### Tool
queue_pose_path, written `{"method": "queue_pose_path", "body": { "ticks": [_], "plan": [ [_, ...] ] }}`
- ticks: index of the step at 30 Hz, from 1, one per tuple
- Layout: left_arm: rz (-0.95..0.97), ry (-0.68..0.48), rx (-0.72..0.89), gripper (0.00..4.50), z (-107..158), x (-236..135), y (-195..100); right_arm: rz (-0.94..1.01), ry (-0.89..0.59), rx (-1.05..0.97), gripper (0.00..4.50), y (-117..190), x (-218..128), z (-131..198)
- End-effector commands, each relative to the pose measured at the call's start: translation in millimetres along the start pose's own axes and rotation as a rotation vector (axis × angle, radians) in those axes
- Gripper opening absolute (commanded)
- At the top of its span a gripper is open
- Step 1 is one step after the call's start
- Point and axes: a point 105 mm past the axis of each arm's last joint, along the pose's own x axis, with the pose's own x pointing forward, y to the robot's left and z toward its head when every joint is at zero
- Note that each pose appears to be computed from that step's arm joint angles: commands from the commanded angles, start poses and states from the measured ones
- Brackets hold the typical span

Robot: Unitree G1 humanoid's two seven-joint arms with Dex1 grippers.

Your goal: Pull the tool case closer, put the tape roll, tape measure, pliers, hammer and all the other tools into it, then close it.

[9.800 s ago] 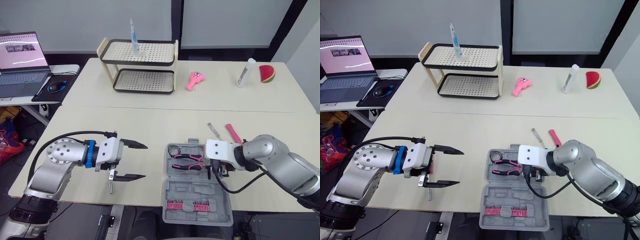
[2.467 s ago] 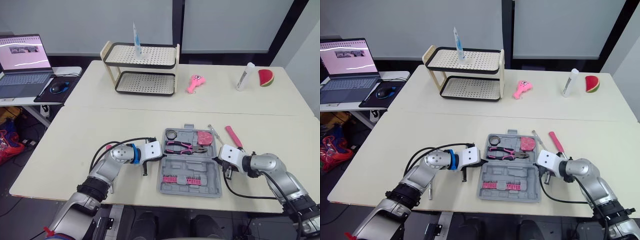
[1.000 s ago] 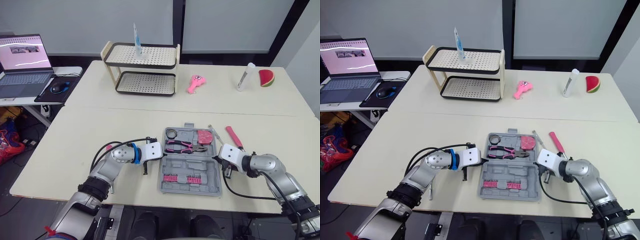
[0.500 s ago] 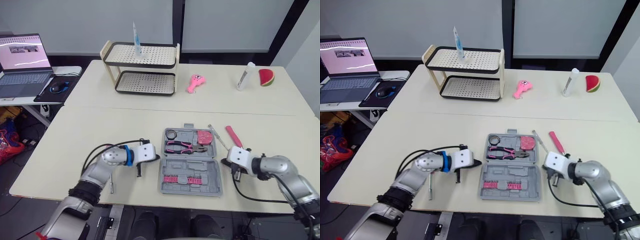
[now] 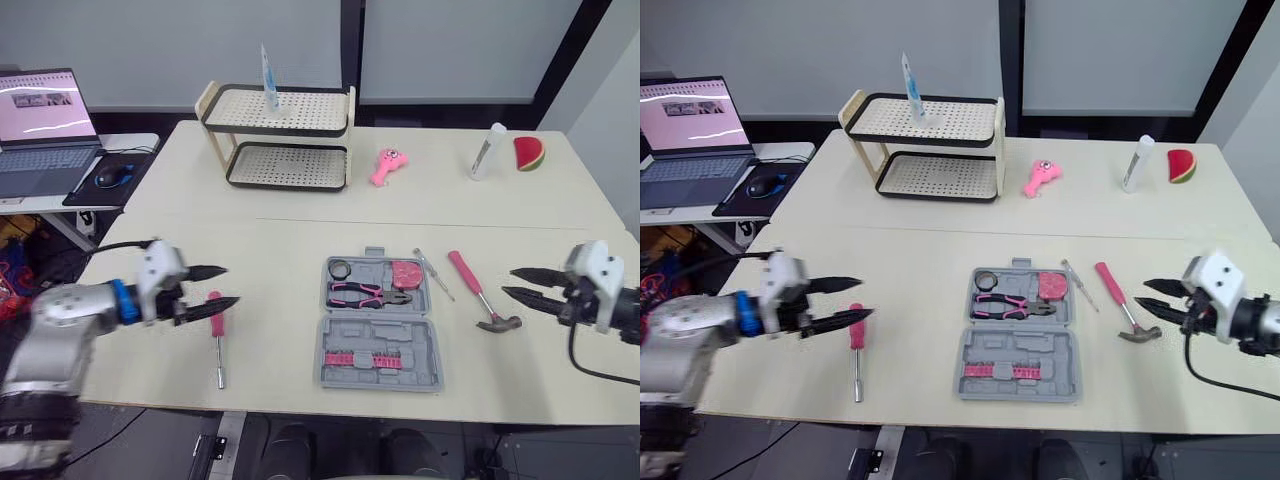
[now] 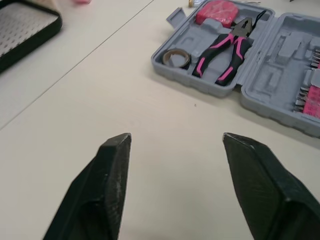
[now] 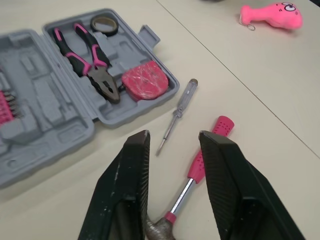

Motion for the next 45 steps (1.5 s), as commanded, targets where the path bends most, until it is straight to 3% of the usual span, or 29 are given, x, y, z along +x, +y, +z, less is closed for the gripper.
{"method": "queue_pose_path", "body": {
  "ticks": [1,5,9,19,30,33,38,45],
  "plan": [
    [0.121,0.017,-0.048,4.40,-4.2,-40.5,20.3,-0.059,-0.001,0.005,2.57,-15.3,-24.7,4.2],
    [0.237,0.114,-0.122,4.50,-37.9,-74.9,31.8,-0.124,0.059,0.017,3.33,-31.5,-39.9,-16.4],
    [0.298,0.109,-0.155,4.50,-49.1,-84.4,38.4,-0.137,0.082,0.024,4.49,-35.1,-40.8,-32.0],
    [0.331,0.110,-0.152,4.50,-54.9,-81.8,42.3,-0.154,0.083,0.025,4.49,-35.6,-38.2,-40.8],
    [0.346,0.090,-0.110,4.50,-43.9,-75.6,49.9,-0.205,0.117,0.025,4.49,-34.2,-38.5,-51.8],
    [0.299,0.033,-0.062,4.50,-18.7,-60.7,49.0,-0.193,0.116,0.020,4.49,-27.8,-31.8,-50.9],
    [0.132,-0.066,0.086,4.50,45.5,-19.4,32.1,-0.154,0.110,0.010,4.49,-15.8,-10.6,-41.9],
    [-0.166,-0.167,0.291,4.50,112.1,39.1,-14.6,-0.112,0.056,0.001,4.49,-7.2,30.6,-18.8]
  ]
}}
